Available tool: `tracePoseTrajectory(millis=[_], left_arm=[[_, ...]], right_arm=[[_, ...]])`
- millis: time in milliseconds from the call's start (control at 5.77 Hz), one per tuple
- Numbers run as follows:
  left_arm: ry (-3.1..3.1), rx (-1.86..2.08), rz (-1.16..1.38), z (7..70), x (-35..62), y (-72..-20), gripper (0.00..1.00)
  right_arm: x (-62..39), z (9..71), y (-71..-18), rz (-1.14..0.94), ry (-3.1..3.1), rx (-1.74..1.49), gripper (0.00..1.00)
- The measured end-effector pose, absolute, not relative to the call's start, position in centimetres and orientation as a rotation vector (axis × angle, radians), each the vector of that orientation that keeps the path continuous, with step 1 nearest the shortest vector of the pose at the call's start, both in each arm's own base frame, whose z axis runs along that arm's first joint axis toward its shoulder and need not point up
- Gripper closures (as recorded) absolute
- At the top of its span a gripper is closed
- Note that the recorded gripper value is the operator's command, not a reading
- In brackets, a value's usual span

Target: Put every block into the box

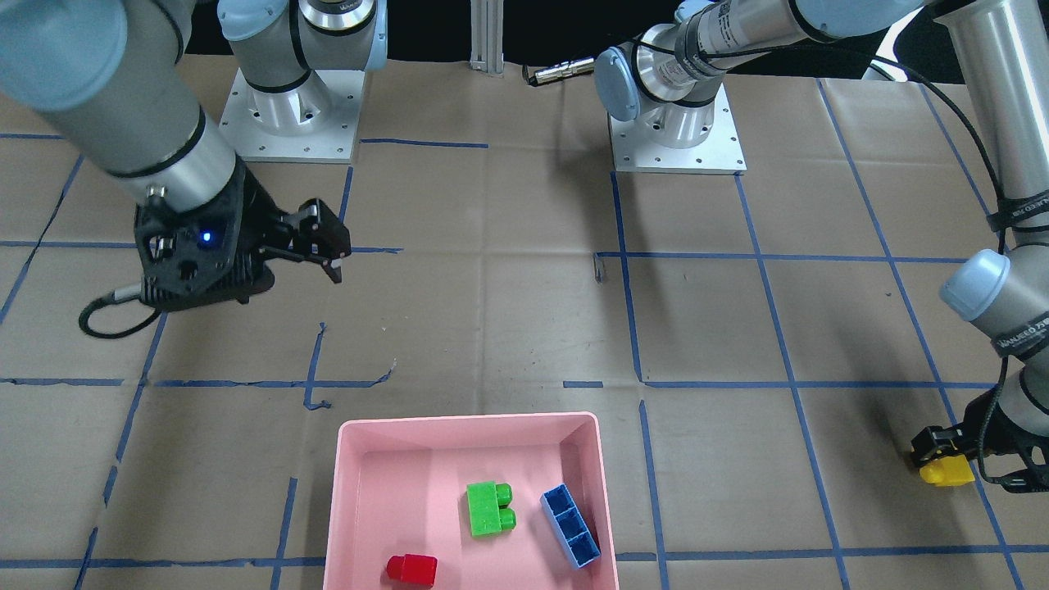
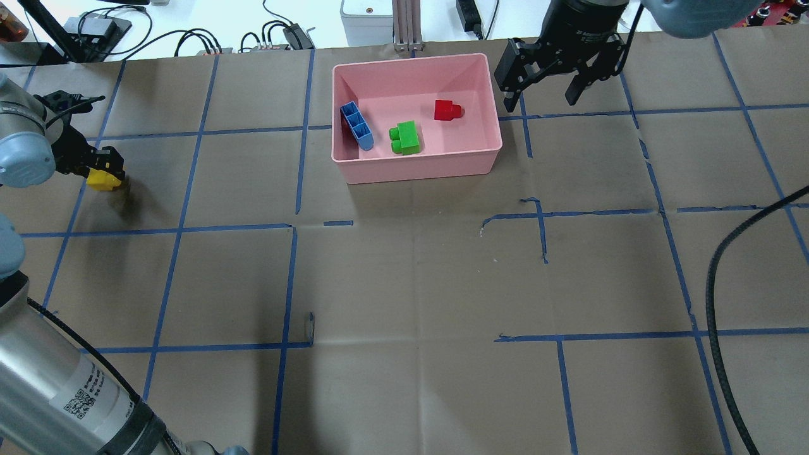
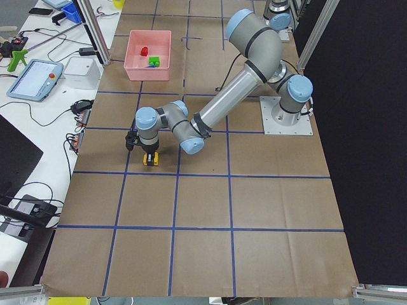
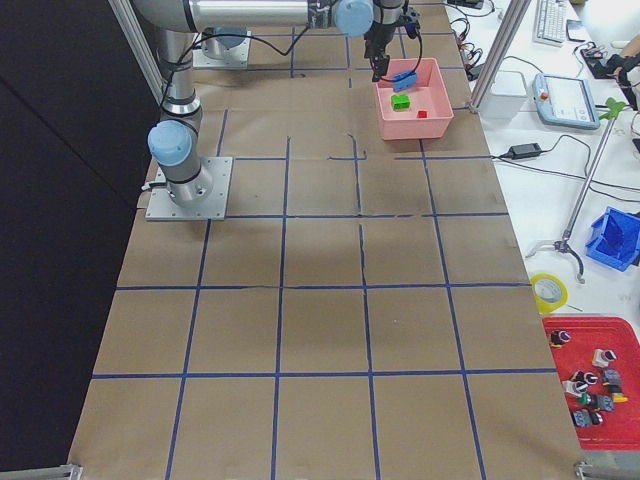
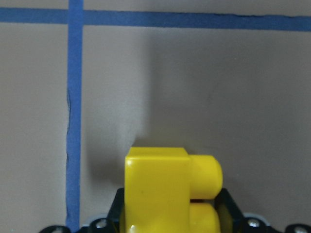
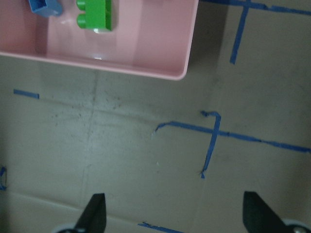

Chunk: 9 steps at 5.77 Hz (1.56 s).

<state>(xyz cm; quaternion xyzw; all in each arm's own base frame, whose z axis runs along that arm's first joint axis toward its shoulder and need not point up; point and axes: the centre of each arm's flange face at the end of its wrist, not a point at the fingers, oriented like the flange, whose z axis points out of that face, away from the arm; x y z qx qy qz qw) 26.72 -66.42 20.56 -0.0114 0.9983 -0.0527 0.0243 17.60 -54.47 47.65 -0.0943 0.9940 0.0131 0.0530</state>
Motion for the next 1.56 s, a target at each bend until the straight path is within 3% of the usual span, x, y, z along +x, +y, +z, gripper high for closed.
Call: tracePoseTrajectory(millis=[346, 693, 1039, 1559], left_arm=[[3.105, 0.018, -0.112, 30.8, 23.9, -67.7, 0.83], [3.150, -0.014, -0.025, 38.6, 18.2, -69.9, 0.84], [3.208, -0.097, -0.008, 41.9, 4.1, -72.4, 0.84], [3.219, -0.172, -0.015, 41.7, -20.0, -71.6, 0.84]], right_arm=[[19.3, 46.6, -45.4, -0.048, 3.065, -0.251, 0.00], [18.7, 45.9, -42.9, -0.066, 3.144, -0.253, 0.00], [18.2, 46.0, -42.7, -0.069, 3.161, -0.236, 0.00], [17.8, 45.9, -42.7, -0.071, 3.139, -0.203, 0.00]])
